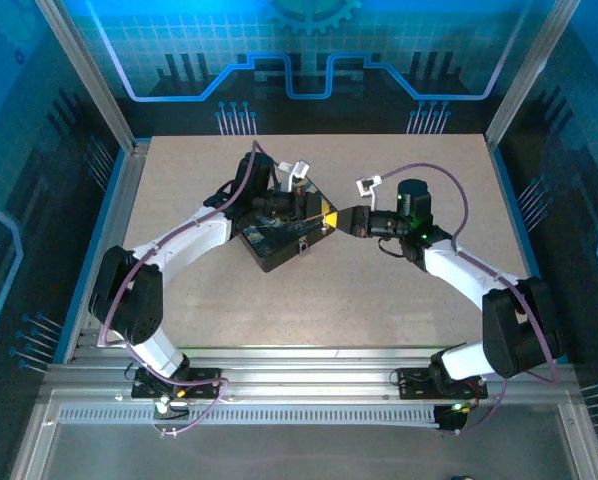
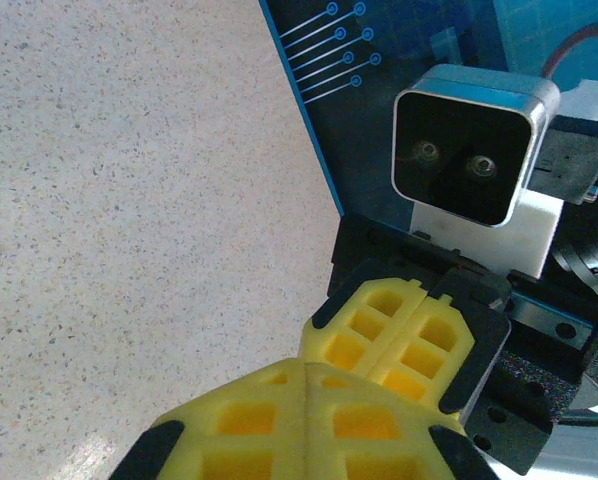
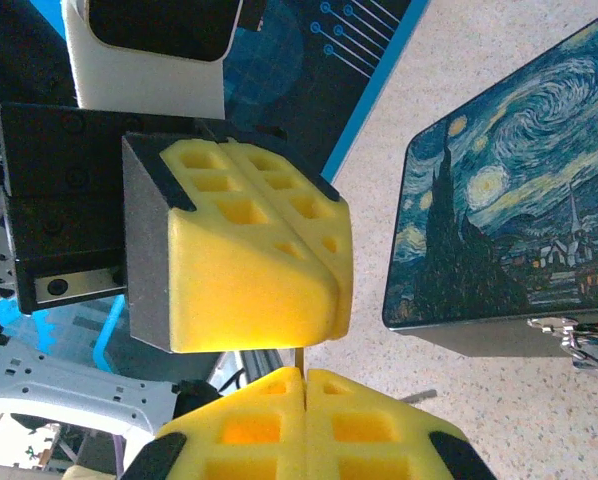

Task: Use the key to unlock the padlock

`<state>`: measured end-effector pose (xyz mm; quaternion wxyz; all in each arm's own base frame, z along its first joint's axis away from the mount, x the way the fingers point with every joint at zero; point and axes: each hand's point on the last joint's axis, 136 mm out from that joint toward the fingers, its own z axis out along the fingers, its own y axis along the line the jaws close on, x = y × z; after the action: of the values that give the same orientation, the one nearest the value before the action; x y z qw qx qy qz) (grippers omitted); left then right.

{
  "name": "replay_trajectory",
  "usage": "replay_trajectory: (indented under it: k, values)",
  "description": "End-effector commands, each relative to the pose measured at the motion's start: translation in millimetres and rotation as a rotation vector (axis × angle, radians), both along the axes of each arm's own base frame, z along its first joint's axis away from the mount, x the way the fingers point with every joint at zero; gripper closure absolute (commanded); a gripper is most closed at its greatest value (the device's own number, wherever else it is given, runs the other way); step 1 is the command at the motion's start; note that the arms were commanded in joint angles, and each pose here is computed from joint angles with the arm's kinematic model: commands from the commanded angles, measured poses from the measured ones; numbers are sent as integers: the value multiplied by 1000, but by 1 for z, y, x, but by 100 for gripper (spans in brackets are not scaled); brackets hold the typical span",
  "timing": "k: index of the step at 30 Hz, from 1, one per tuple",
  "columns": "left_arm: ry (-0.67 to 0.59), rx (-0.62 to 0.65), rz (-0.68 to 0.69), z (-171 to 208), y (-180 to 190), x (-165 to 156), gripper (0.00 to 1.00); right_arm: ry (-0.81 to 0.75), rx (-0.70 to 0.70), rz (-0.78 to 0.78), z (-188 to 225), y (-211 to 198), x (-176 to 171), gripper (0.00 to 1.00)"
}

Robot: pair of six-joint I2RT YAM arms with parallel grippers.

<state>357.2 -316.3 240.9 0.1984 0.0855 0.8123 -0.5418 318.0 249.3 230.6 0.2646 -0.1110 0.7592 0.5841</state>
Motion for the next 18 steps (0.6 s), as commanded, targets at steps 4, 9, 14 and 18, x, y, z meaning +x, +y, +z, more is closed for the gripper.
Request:
replay_trajectory:
  k: [4,9,14,18]
  values:
    - [-25,-15,20,9,7,1,78,-32,36,41,6,7,-7,100]
    - [-13,-1,43,5,18,5,54,-24,-32,52,-4,4,-9,100]
    - [-8,82,11,-5,27,-1,49,-22,-146,84,-15,0,-13,100]
    - [-17,114,-105,-9,26,-19,49,-15,-204,122,-24,0,-16,100]
